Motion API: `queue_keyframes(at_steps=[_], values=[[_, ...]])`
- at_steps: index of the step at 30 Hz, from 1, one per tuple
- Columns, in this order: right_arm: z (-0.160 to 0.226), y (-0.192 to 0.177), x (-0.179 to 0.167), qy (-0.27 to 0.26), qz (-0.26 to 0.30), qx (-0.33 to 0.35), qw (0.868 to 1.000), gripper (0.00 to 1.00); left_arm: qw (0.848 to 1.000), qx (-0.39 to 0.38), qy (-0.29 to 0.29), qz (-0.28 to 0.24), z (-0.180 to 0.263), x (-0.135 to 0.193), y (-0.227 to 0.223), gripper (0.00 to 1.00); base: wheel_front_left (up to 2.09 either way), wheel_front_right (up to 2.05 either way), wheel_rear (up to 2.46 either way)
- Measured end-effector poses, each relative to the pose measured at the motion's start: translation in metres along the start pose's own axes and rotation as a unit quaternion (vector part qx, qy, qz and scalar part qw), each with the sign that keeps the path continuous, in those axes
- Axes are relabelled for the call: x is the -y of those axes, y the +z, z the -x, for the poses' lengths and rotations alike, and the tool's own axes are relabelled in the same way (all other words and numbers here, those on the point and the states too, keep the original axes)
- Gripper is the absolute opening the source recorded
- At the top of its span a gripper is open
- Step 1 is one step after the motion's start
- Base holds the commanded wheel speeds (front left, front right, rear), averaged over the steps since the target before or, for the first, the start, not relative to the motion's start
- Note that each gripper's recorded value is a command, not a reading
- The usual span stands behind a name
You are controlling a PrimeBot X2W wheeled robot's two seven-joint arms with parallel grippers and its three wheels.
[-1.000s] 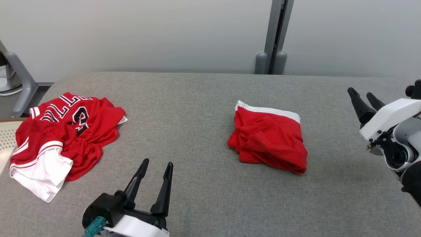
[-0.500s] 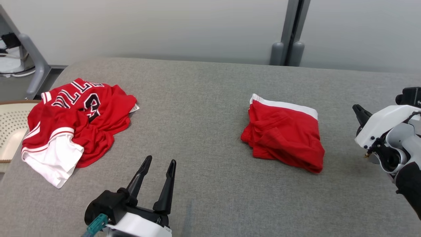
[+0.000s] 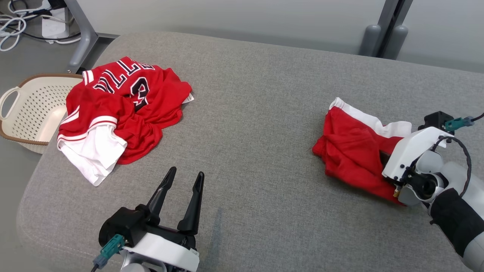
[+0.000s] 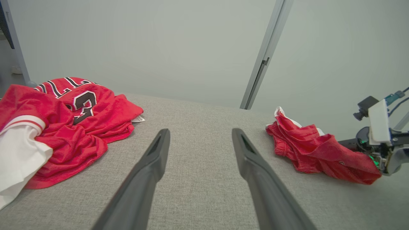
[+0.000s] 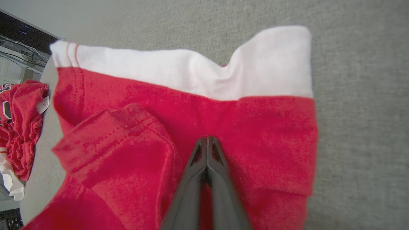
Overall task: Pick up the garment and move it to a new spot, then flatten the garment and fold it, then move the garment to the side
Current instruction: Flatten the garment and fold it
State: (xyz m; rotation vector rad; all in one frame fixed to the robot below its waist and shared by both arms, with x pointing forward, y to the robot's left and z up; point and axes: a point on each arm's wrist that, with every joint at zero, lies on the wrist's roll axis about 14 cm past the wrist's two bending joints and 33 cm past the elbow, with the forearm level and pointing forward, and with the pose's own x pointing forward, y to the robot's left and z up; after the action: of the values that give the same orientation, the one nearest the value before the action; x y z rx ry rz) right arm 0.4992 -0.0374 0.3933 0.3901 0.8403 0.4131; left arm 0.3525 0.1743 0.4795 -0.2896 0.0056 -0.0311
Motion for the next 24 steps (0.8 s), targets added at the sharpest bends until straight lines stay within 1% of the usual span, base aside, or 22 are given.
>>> queue_keyframes(at_steps=[3,9,14,17,18,19,21,24], values=[[-0.001,-0.014,-0.01,0.015,-0.008,-0.034,0.999,0.0,1.0,0.001,0.003,-0.001,0.001,-0.002,0.001,1.0,0.0,0.0,0.0],[0.01,-0.019,-0.036,0.057,-0.003,-0.033,0.998,0.0,1.0,0.008,-0.004,0.001,0.004,0.003,0.004,1.0,0.0,0.0,0.0],[0.023,-0.038,-0.054,0.089,0.007,-0.044,0.995,0.0,1.0,0.011,-0.015,0.002,0.006,0.01,0.006,1.0,0.0,0.0,0.0],[0.032,-0.058,-0.072,0.121,0.009,-0.064,0.991,0.0,1.0,0.011,-0.022,0.003,0.006,0.014,0.005,1.0,0.0,0.0,0.0],[0.038,-0.067,-0.086,0.144,0.012,-0.074,0.987,0.0,1.0,0.01,-0.026,0.002,0.007,0.016,0.005,1.0,0.0,0.0,0.0],[0.041,-0.07,-0.092,0.155,0.009,-0.076,0.985,0.0,1.0,0.01,-0.028,0.002,0.006,0.017,0.005,1.0,0.0,0.0,0.0],[0.048,-0.07,-0.1,0.171,0.007,-0.073,0.983,0.0,0.999,0.013,-0.033,0.001,0.005,0.02,0.006,1.0,0.0,0.0,0.0],[0.058,-0.053,-0.101,0.178,0.014,-0.035,0.983,0.0,0.999,0.016,-0.039,0.0,0.006,0.023,0.008,1.0,0.0,0.0,0.0]])
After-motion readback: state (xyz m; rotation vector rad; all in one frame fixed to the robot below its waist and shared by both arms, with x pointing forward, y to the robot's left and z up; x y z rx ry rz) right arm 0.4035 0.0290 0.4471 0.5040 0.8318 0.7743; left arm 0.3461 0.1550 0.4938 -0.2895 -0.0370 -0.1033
